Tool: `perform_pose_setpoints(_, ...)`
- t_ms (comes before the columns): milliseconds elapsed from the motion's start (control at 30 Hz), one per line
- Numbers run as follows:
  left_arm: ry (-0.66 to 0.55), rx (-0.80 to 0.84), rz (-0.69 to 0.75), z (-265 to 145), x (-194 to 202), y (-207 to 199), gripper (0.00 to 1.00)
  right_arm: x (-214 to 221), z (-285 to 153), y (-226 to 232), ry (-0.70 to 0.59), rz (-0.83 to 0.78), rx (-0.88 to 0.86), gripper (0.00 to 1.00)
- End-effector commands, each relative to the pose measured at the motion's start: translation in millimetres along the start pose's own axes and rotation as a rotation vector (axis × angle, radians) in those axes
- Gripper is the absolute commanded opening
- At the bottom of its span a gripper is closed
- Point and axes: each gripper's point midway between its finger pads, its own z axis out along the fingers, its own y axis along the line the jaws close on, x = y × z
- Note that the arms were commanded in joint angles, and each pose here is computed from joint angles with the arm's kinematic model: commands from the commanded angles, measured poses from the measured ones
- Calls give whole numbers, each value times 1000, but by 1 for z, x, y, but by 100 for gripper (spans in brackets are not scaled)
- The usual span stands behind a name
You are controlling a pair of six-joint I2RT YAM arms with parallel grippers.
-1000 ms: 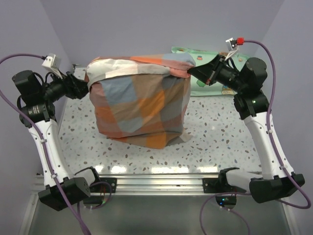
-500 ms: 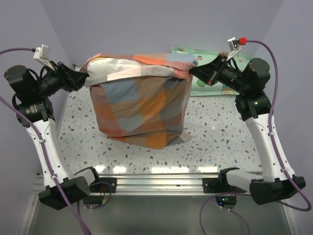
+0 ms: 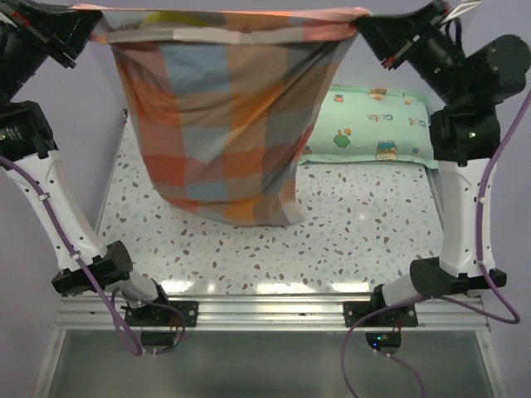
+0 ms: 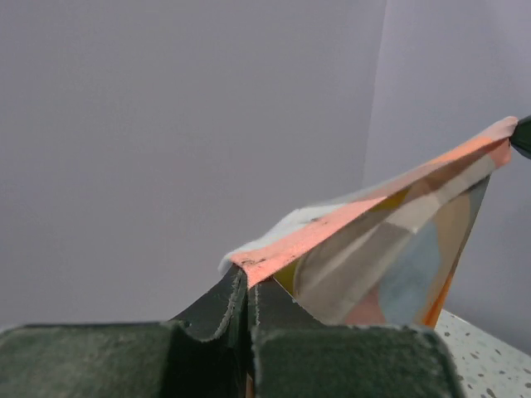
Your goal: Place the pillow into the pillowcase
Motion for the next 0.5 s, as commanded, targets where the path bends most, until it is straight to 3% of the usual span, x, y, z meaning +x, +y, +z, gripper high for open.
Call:
perform_pose_setpoints(0, -234, 68, 278, -19, -84, -92, 0, -105, -28, 53, -321, -229, -4, 0)
perform_pose_setpoints(33, -179, 26, 174, -16, -52, -59, 0, -98, -29, 48, -302, -212, 11, 0)
perform_pose_setpoints(100, -118, -25, 130, -26, -17, -48, 0, -68, -26, 29, -227, -137, 35, 0)
perform_pose_setpoints(133, -32, -60, 25, -29, 33, -14, 0, -22, -22, -5, -127, -41, 80, 0)
perform_pose_setpoints(233, 78, -105, -56, -37, 91, 14, 0, 58, -19, -52, 65, 112, 139, 0)
perform_pose_setpoints(300, 94, -64, -80, -30, 88, 22, 0, 70, -11, -59, 101, 144, 129, 0)
perform_pose_setpoints(367, -27, -32, 166, -28, 1, -6, 0, 27, 4, -41, 25, 80, 82, 0)
perform_pose_setpoints(400, -74, -31, 139, -29, -22, -4, 0, 2, 7, -35, -25, 43, 76, 0)
perform_pose_setpoints(433, -163, -27, 296, -38, -72, -38, 0, -54, -1, 6, -147, -50, 19, 0)
perform_pose_setpoints(467, -209, -19, 337, -40, -93, -53, 0, -79, -5, 18, -222, -89, 14, 0)
